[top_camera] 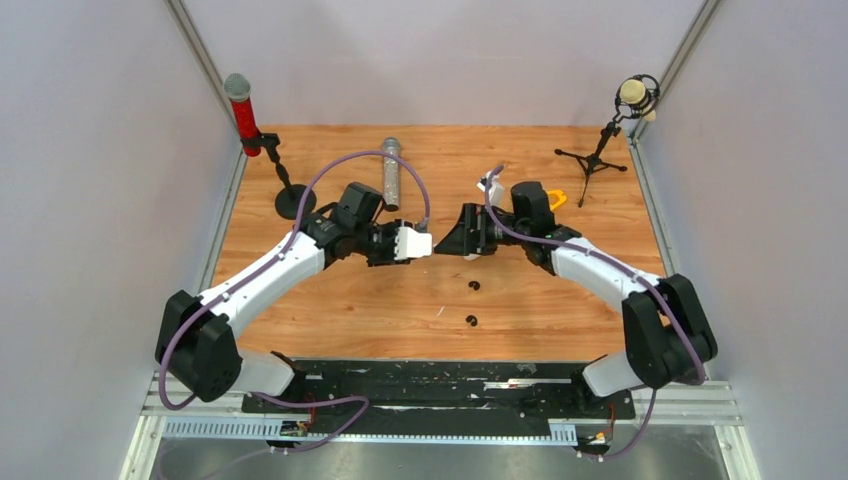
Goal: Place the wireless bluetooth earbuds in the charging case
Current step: Pick up the charging case at the center of the board, then open the charging case.
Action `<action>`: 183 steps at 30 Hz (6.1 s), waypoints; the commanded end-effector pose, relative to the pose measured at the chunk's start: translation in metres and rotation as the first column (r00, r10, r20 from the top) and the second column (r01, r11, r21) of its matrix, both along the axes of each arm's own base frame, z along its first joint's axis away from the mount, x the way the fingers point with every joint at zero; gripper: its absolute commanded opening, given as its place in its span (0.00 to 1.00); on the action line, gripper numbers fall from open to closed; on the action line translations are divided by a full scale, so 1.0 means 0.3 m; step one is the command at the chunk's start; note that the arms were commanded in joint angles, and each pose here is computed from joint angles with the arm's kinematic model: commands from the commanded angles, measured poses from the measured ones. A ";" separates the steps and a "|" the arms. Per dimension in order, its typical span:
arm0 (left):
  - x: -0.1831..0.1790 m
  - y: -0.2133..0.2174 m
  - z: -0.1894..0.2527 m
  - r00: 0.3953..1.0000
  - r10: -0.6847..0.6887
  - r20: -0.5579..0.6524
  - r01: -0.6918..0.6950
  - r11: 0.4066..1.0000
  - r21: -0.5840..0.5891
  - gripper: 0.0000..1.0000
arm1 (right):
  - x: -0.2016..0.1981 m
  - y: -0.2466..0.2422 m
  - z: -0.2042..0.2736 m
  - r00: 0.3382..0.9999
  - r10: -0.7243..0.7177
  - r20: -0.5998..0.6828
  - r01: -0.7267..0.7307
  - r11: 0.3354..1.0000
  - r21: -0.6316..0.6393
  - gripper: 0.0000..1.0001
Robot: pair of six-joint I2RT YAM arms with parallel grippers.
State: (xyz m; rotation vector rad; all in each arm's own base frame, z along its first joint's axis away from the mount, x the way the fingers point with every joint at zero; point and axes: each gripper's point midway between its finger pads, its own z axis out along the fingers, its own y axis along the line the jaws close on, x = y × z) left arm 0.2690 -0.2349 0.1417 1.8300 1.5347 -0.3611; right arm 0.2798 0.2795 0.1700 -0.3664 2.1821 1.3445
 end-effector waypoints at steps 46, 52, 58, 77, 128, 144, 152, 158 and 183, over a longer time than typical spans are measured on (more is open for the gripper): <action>0.083 -0.012 0.171 0.981 0.192 0.021 -0.191 0.979 -0.070 1.00 | -0.019 0.298 0.140 0.932 0.359 -0.044 -0.340 0.910 0.236 0.00; -0.024 -0.042 0.372 0.963 0.136 -0.233 -0.192 0.952 -0.238 1.00 | -0.069 0.205 0.373 0.887 0.284 0.365 -0.346 0.931 0.118 0.00; -0.157 -0.045 0.583 0.929 0.002 -0.370 -0.136 0.932 -0.336 0.99 | -0.179 0.097 0.593 0.727 0.166 0.667 -0.312 0.944 0.105 0.00; -0.311 -0.066 0.946 0.950 -0.119 -0.288 -0.097 0.764 -0.637 0.79 | -0.339 0.026 0.938 0.441 -0.021 0.897 -0.368 0.908 0.202 0.00; -0.369 -0.150 1.036 0.905 -0.327 -0.271 0.012 0.657 -0.754 0.00 | -0.296 0.112 0.877 0.435 0.100 0.895 -0.432 0.895 0.111 0.37; -0.307 -0.095 0.901 0.971 -0.154 -0.181 0.004 0.774 -0.633 0.00 | -0.355 0.067 0.873 0.377 0.209 0.902 -0.443 0.896 -0.022 0.92; -0.308 -0.091 0.913 0.978 -0.161 -0.134 0.041 0.774 -0.632 0.00 | -0.286 0.112 0.880 0.405 0.211 0.890 -0.431 0.902 -0.018 0.74; -0.312 -0.098 0.931 0.974 -0.176 -0.141 0.044 0.761 -0.648 0.00 | -0.292 0.126 0.865 0.406 0.239 0.882 -0.467 0.884 -0.025 0.76; -0.360 -0.050 0.858 0.973 -0.228 -0.029 0.174 0.814 -0.554 0.00 | -0.256 0.145 0.844 0.510 0.301 0.806 -0.530 0.848 0.019 0.19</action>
